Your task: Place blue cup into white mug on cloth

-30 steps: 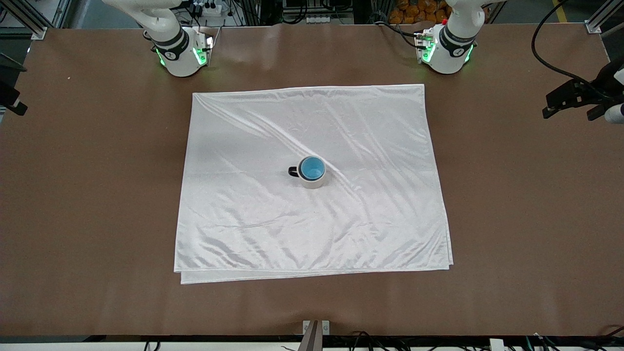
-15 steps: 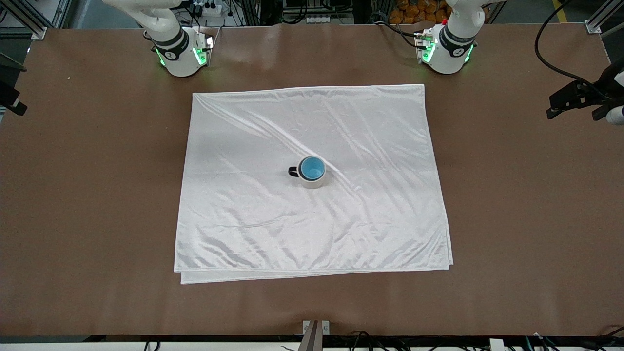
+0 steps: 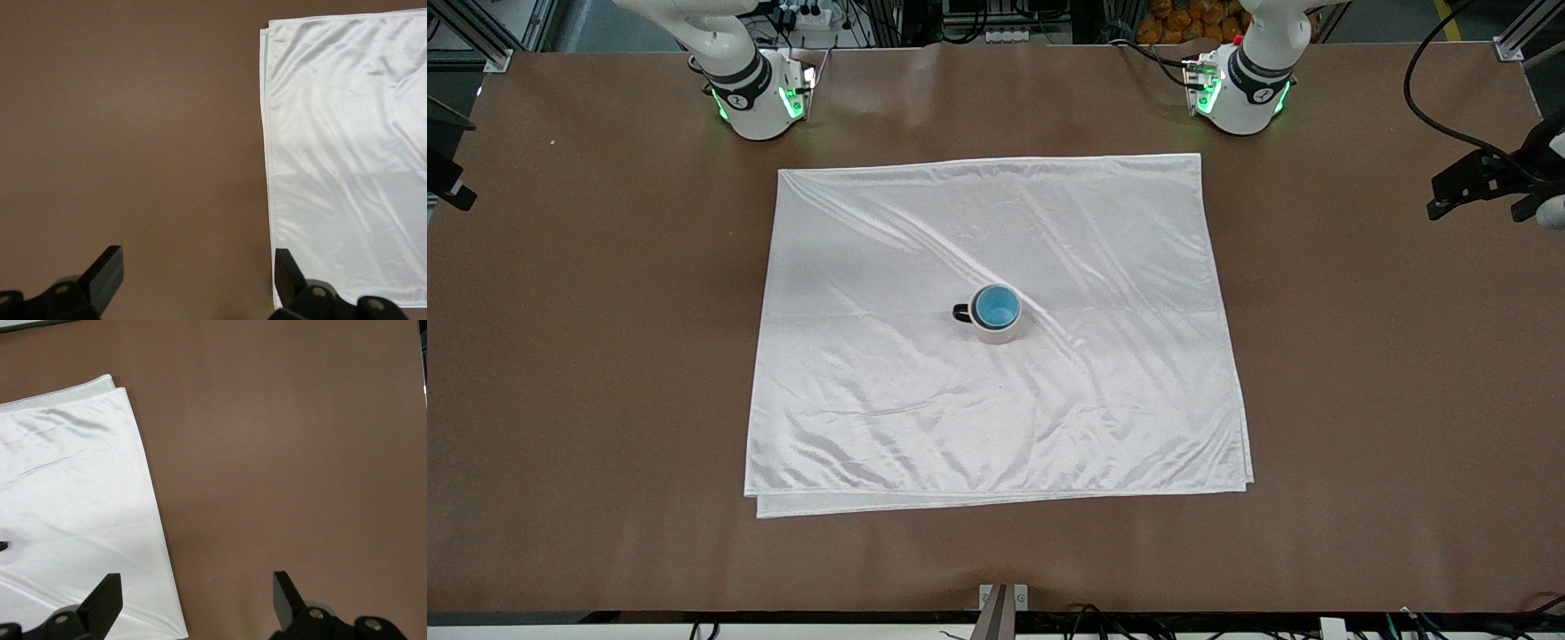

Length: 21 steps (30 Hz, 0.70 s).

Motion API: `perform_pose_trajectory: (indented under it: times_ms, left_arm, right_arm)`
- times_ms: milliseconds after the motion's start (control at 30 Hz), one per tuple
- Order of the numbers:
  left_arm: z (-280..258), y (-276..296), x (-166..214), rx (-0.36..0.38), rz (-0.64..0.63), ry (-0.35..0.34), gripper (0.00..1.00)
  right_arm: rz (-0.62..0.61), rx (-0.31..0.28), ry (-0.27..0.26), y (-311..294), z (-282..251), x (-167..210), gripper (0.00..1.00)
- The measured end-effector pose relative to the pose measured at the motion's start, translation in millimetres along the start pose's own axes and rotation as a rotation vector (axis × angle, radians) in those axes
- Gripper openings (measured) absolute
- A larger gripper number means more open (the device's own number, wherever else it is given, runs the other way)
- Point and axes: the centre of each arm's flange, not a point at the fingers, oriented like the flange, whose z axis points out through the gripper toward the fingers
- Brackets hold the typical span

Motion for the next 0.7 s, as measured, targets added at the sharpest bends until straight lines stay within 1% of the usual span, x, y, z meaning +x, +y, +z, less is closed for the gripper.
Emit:
perform_pose_trajectory:
  times_ms: [700]
  left_arm:
    - [2.9,-0.1,0.1,0.0,0.0,-0.004,1.0]
  right_arm:
    - [0.0,0.0,0.0,0.0,0.0,0.0,1.0]
